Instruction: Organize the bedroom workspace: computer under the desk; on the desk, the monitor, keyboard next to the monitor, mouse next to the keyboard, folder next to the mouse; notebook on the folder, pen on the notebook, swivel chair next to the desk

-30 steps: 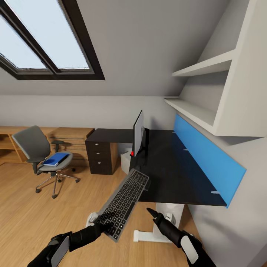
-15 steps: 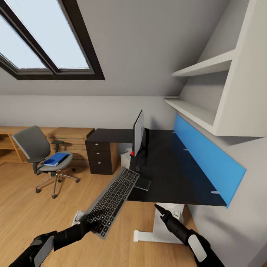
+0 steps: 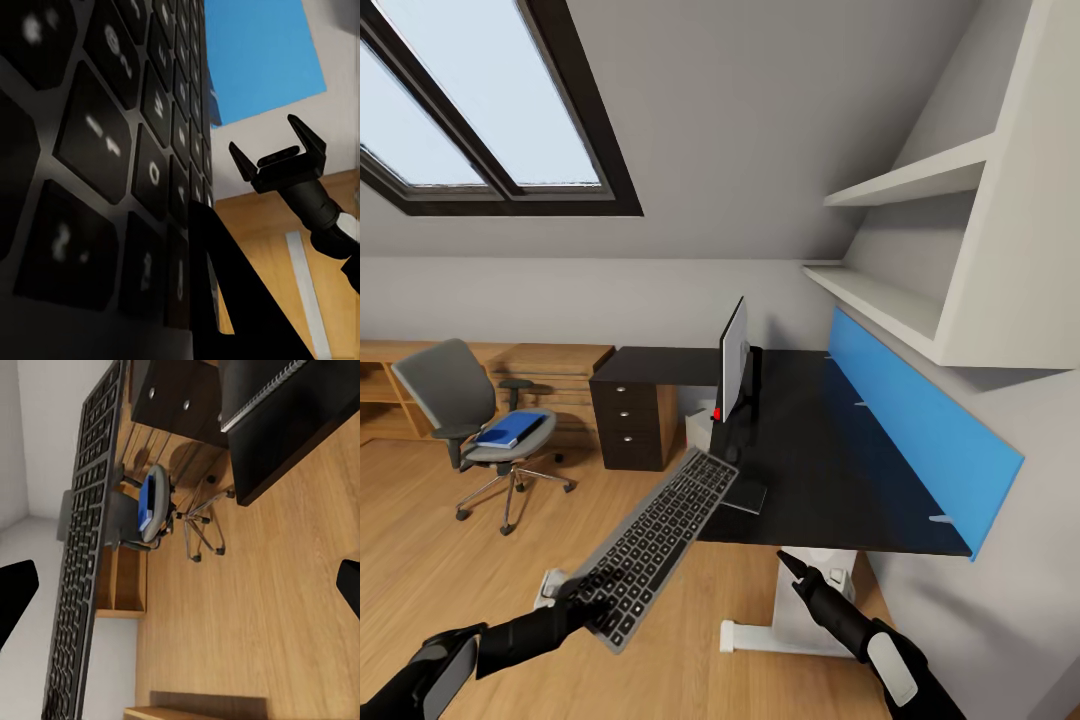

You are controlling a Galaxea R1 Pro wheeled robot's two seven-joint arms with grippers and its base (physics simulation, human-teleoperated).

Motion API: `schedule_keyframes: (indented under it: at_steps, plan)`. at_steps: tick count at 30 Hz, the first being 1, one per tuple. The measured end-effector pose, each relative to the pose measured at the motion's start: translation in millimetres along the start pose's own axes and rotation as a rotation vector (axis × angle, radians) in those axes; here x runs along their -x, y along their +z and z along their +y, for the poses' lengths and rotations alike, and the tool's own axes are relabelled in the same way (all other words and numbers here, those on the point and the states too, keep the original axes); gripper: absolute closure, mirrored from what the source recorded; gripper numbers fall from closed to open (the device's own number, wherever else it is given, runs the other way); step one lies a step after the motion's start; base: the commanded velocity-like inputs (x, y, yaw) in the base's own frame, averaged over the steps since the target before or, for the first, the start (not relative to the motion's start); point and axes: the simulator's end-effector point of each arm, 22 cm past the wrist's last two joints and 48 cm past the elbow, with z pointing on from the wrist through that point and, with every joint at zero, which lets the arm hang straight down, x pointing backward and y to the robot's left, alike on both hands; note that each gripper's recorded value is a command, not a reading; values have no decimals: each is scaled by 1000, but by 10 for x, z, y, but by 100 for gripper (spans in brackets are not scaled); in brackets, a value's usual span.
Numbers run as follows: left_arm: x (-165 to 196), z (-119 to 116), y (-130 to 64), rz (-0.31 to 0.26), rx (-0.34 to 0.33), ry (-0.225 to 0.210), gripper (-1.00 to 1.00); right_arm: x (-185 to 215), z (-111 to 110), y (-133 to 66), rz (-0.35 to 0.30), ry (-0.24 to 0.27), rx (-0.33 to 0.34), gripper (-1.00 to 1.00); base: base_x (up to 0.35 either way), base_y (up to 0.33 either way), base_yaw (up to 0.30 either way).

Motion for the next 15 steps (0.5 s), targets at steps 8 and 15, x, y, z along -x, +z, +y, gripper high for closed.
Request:
schedule_keyframes:
  at_steps: [8,15]
  plan:
    - [7,-26,-62,6,-17,7,100,8,1,-3,0,-1,1,-100,-70,-46,0]
    - [-14,-13,-67,14,-13,8,100,30,19,-3,-3,-6,3,-100,-16,-12,0]
